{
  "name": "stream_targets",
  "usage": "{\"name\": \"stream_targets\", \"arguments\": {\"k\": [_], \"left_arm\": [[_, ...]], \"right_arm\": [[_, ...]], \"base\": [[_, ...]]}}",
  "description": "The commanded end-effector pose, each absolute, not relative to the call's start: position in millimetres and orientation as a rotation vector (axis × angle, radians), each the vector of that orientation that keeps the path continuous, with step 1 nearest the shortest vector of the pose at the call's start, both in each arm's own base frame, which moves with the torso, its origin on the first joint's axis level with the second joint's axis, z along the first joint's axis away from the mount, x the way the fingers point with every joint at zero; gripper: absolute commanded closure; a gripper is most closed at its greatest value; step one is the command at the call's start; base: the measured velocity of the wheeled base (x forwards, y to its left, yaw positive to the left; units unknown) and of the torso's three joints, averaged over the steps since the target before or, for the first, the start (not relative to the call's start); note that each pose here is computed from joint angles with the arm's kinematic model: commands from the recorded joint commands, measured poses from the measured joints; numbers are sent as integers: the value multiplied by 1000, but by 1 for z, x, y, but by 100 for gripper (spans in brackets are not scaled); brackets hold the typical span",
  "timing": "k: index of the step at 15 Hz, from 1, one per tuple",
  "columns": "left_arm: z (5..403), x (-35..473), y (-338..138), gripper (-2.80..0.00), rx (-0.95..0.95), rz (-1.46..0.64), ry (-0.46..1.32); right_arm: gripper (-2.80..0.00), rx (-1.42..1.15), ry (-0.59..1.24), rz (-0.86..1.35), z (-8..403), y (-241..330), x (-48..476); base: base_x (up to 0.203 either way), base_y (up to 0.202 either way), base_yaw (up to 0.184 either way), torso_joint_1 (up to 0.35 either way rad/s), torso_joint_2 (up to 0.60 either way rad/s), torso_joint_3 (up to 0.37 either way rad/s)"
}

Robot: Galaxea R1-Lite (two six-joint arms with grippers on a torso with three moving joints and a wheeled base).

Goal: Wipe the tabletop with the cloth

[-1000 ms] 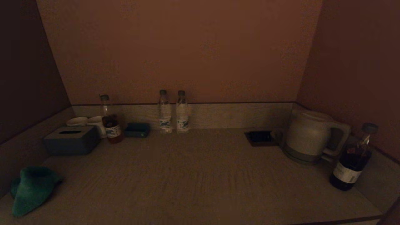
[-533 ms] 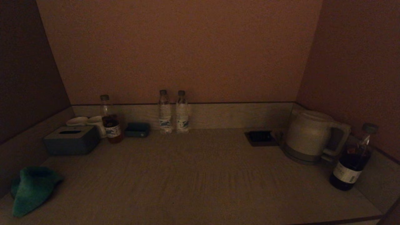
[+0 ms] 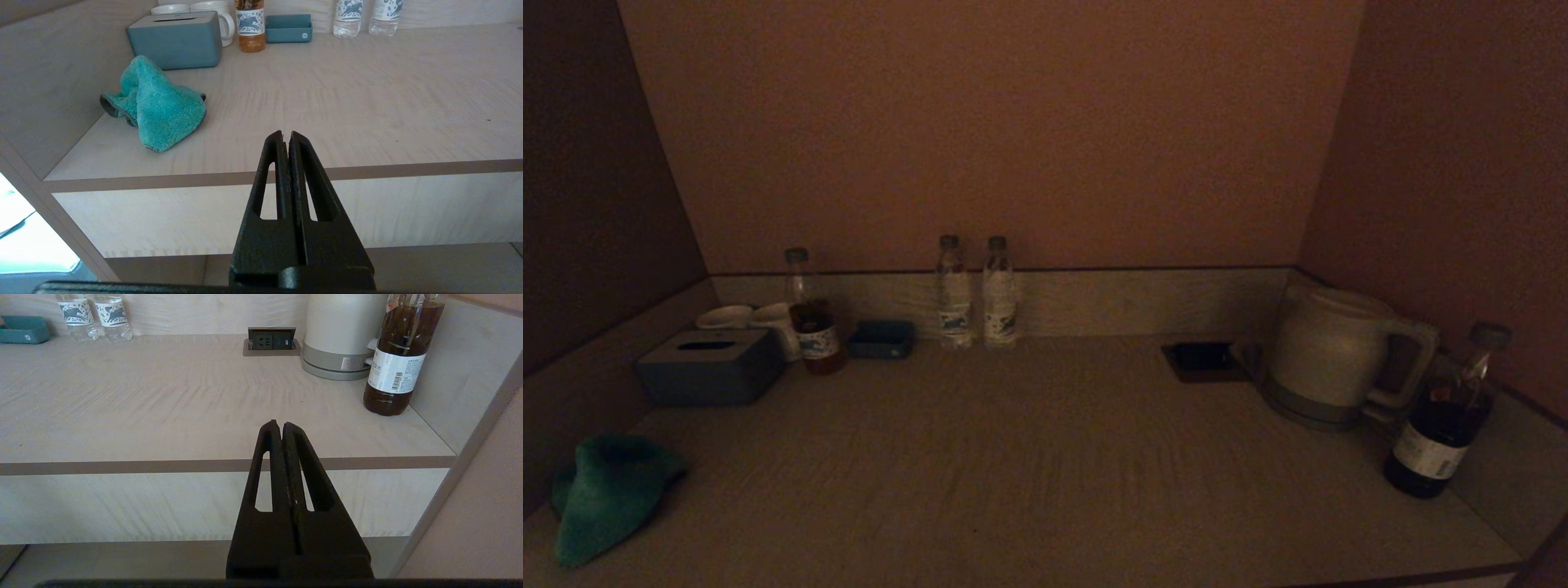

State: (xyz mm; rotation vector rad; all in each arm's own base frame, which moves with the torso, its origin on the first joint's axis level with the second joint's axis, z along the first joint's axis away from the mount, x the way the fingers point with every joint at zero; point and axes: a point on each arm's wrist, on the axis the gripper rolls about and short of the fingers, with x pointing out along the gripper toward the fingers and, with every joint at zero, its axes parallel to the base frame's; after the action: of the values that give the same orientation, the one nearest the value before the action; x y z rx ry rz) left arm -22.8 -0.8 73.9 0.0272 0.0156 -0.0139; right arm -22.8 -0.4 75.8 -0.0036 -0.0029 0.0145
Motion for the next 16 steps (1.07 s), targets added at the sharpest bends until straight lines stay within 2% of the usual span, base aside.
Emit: {"name": "stream_targets", "arguments": {"k": [1,16], "left_arm": [[74,-23,-1,0,29,-14,15],[74,-23,-1,0,27,-14,15]], "right_arm": [[0,-5,-2,15,76,0,-23],[0,-5,-2,15,76,0,-23]], "base": [[0,0,0,0,0,0],[0,0,0,0,0,0]]}}
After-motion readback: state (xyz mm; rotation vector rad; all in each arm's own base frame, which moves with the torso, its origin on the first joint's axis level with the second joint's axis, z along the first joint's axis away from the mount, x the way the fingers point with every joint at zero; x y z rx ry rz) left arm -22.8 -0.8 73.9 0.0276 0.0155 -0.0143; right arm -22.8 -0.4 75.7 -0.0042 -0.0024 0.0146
